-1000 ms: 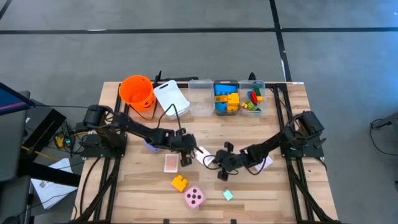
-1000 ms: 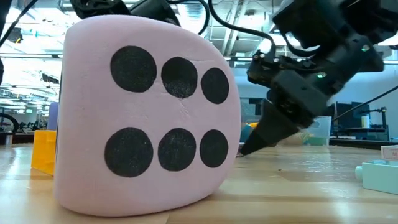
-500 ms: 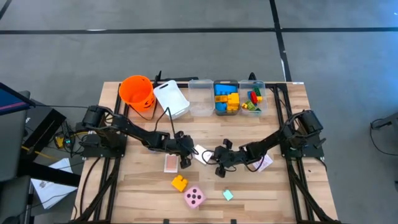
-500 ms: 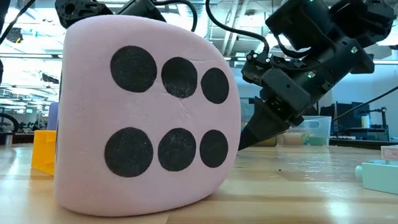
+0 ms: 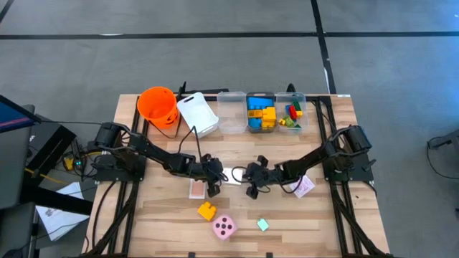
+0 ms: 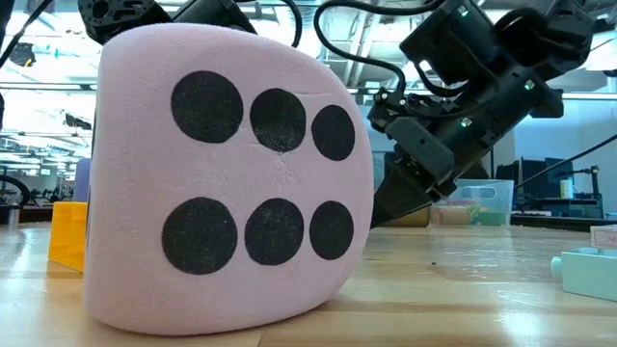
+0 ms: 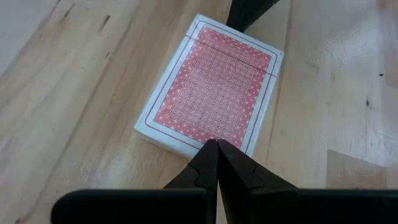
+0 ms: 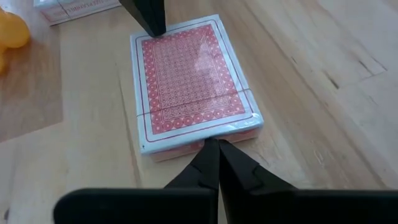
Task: Pick & Place Toys
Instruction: Put the red deck of cards into the left transparent bin
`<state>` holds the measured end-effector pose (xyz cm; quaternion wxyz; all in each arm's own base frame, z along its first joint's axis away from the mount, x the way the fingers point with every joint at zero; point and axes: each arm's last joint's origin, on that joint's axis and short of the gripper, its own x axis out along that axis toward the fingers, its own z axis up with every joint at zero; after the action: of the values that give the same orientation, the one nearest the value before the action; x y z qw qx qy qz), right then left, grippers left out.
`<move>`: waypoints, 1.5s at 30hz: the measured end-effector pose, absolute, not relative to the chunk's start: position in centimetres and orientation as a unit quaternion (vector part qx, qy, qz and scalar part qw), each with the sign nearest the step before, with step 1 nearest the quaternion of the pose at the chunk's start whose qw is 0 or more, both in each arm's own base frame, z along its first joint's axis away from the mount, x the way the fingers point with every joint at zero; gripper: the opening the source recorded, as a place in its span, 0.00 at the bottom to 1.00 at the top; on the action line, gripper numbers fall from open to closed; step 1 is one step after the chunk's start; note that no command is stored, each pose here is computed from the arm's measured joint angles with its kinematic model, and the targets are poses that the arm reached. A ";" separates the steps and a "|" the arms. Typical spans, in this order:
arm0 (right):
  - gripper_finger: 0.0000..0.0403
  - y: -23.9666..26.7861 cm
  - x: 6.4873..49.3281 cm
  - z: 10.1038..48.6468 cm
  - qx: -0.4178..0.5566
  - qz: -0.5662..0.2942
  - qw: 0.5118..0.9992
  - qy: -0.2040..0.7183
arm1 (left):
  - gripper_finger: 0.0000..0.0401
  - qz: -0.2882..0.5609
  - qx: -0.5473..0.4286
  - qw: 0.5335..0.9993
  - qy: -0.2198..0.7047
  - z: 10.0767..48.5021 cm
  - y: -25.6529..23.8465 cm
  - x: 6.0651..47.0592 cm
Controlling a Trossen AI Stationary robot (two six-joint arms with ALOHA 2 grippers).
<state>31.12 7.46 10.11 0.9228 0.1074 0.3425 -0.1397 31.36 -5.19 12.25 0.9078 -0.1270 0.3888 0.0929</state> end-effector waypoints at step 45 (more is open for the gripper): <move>0.92 10.3 28.1 9.7 0.131 -0.224 0.928 0.267 | 0.00 0.103 -0.102 0.910 0.389 12.2 -3.4 31.6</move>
<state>28.09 10.32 9.70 0.9282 0.1314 0.2667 -0.2236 31.63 -3.43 12.24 0.9096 -0.1019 0.3895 0.1026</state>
